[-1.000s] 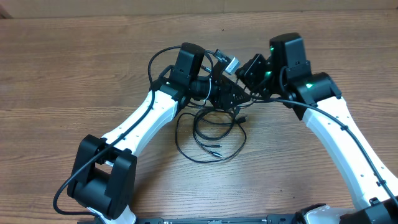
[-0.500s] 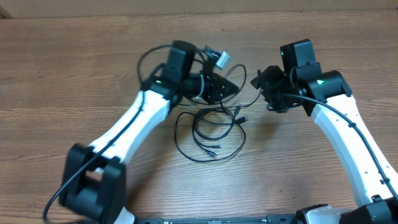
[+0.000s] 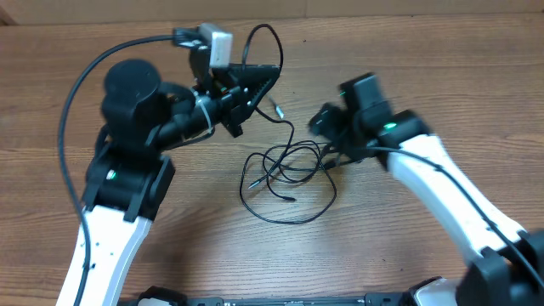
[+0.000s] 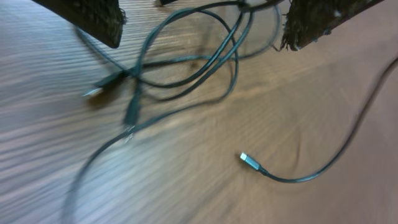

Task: Untangle cables
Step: 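Pull a cable end far left with the left gripper, right gripper holding center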

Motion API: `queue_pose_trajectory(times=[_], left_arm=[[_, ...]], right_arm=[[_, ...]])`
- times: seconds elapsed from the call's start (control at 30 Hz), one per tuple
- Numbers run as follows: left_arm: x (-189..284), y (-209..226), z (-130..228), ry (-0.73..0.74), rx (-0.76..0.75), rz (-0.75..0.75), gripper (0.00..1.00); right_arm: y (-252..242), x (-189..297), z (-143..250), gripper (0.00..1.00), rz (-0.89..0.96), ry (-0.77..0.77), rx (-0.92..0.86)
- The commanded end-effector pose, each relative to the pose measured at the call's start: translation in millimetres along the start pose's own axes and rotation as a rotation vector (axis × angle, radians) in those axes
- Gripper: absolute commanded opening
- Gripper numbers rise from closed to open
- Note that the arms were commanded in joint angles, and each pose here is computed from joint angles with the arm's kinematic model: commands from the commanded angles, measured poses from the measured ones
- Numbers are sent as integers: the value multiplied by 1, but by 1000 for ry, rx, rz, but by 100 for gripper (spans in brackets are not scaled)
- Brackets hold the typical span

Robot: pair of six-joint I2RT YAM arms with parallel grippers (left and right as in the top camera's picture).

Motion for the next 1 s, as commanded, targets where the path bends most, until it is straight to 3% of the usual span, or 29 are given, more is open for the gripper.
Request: queue_pose_trajectory(times=[0.0,0.3,0.4,0.43,0.47,0.53,0.6,0.7,0.77,0.8,0.97], left_arm=[[17,-12,-22,-72,-13,-44,4],[62,-24,-54,-205,-127,-125,4],[86,-9,-63,-242,-148,-236,4],[103,4,-67,-260,-157,-324,4],[112,12,-68,-265,-159,-369,4],[128,27,-71,-278,-164,-455,4],[146,42,-71,-284,-162,-541,4],[167,59,-70,-273,-155,-604,4],[175,69,-67,-260,-145,-615,4],[178,78,-64,-250,-128,-625,4],[174,103,-49,-203,-47,-601,4]], right_arm=[[-5,-36,23,85,26,46,57],[-21,-94,37,84,118,127,67],[-35,-103,38,62,184,148,51],[-39,-104,35,37,200,144,42],[-42,-103,32,27,214,129,37],[-48,-102,25,16,246,94,29],[-55,-101,17,14,285,59,19],[-67,-99,6,16,334,8,6],[-74,-99,1,30,352,-14,-4],[-76,-99,0,46,357,-13,-9],[-75,-99,0,80,357,-13,-6]])
Point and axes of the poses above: each gripper's point midway between its finger pads, its own x axis back along the fingers, its own y axis along the line the jaws close on, z = x × y, the point moved 6 cm from there along x, back along the fingers, and after that the axes turned 14 degrees about -x, right-handed, at the moved point
